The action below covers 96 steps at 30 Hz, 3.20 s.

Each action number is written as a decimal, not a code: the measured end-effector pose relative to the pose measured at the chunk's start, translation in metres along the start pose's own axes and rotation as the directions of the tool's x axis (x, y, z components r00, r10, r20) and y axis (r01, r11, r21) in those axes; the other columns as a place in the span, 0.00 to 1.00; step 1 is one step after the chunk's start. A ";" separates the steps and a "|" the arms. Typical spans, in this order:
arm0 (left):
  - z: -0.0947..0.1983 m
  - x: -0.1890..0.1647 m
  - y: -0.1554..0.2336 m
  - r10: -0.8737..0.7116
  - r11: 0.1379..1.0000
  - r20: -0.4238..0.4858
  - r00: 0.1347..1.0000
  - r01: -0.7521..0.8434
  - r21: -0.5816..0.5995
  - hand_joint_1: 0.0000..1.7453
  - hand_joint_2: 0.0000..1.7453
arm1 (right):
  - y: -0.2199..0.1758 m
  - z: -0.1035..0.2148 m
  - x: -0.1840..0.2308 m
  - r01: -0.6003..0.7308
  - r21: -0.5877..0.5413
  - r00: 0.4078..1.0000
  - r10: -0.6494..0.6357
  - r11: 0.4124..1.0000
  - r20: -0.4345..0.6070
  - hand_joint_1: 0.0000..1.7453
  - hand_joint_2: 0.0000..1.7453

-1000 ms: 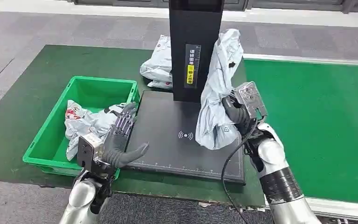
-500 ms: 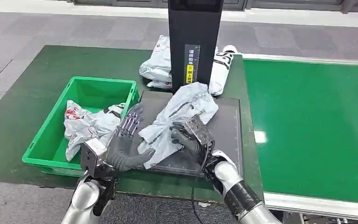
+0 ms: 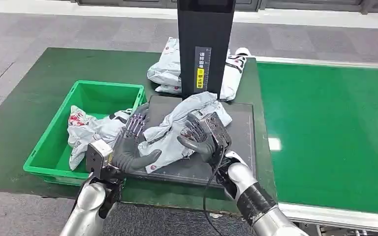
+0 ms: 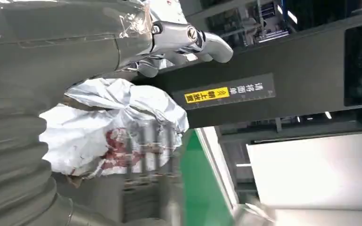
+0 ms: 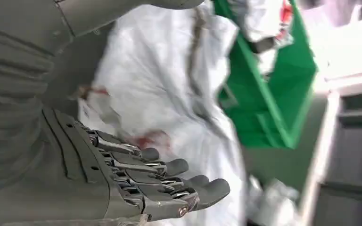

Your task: Moved the parcel from conveyor to table for the left to box.

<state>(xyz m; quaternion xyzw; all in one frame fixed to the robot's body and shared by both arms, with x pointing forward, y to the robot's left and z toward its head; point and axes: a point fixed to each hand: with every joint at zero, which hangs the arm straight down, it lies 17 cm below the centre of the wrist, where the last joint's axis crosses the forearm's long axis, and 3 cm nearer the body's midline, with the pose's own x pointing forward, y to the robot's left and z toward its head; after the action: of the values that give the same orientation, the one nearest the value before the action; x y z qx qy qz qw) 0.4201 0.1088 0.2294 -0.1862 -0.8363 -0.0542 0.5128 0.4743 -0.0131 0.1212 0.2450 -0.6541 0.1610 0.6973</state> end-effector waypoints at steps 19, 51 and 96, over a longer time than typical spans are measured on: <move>-0.007 -0.038 0.019 -0.271 0.962 -0.119 0.955 0.273 -0.007 0.00 1.00 | -0.032 0.100 0.211 0.002 -0.257 0.762 0.165 0.966 0.626 0.00 1.00; -0.018 -0.217 0.003 -0.993 0.096 -0.030 0.118 0.611 -0.786 1.00 1.00 | -0.050 0.127 0.190 0.144 -0.352 0.807 0.096 0.925 0.582 0.00 1.00; -0.099 0.076 0.132 -0.898 0.293 -0.205 0.390 0.876 0.384 1.00 1.00 | -0.082 0.168 0.171 0.196 -0.512 0.815 0.151 0.836 0.559 0.00 1.00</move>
<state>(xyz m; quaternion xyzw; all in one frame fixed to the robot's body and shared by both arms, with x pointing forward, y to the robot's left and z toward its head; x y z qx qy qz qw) 0.5204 0.2225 0.3293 0.4241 -0.7996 -0.1363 0.4026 0.3950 -0.1900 0.2844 0.0802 -0.8493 -0.1238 0.5070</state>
